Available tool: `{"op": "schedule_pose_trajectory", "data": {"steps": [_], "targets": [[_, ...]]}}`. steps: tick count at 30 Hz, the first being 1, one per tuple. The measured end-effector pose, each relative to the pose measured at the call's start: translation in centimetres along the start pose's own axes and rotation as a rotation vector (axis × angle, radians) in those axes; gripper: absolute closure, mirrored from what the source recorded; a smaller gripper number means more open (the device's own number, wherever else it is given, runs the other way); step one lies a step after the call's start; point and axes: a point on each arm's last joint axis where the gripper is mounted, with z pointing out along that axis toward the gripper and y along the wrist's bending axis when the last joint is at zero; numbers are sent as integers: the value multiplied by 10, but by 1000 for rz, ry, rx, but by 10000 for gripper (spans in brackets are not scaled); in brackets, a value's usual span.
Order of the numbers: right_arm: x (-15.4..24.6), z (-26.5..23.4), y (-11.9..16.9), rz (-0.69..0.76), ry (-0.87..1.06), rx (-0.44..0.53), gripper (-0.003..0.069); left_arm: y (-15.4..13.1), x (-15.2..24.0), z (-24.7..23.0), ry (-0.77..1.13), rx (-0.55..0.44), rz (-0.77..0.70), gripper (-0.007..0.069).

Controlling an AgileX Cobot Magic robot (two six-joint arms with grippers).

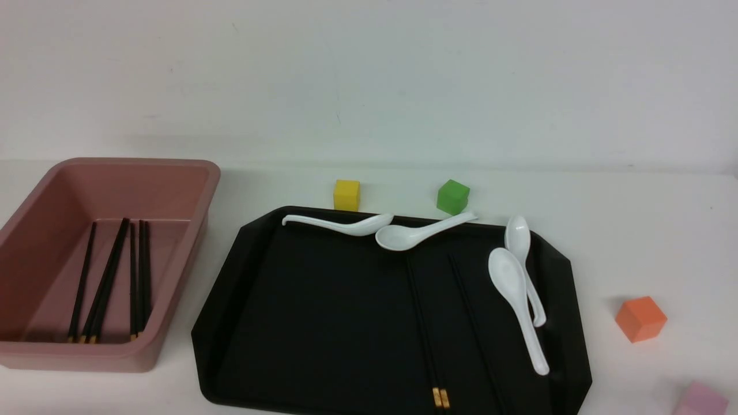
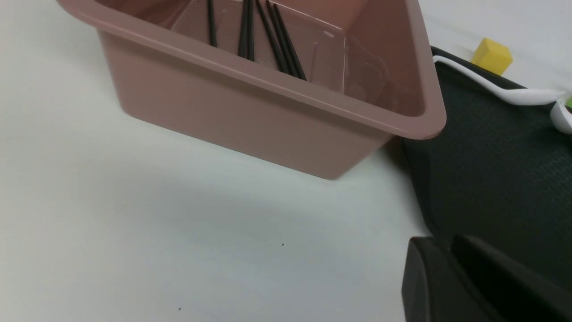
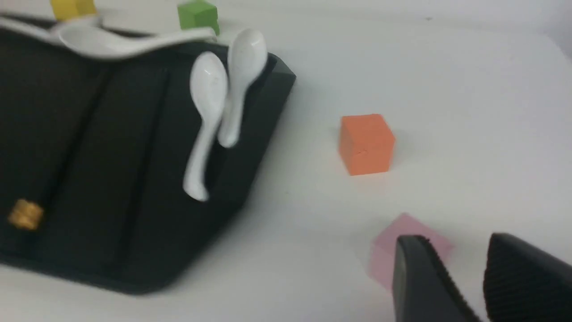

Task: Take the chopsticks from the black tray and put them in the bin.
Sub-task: Use the right arm to grab a pair of chopsticks

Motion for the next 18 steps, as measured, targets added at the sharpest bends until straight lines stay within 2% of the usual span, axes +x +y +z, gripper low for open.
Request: {"op": "schedule_pose_trajectory", "data": {"steps": [1, 2, 3, 7, 10, 18], "targets": [[0, 0, 3, 134, -5, -31, 419, 0, 0, 0, 0, 0, 0, 549], [0, 0, 3, 134, -4, -31, 419, 0, 0, 0, 0, 0, 0, 549], [-1, 0, 5, 283, -9, -63, 419, 0, 0, 0, 0, 0, 0, 547], [-6, 0, 11, 620, -38, -145, 419, 0, 0, 0, 0, 0, 0, 544], [-8, -1, 13, 734, -40, -179, 419, 0, 0, 0, 0, 0, 0, 543], [-11, -1, 14, 816, -68, -201, 419, 0, 0, 0, 0, 0, 0, 543]]}}
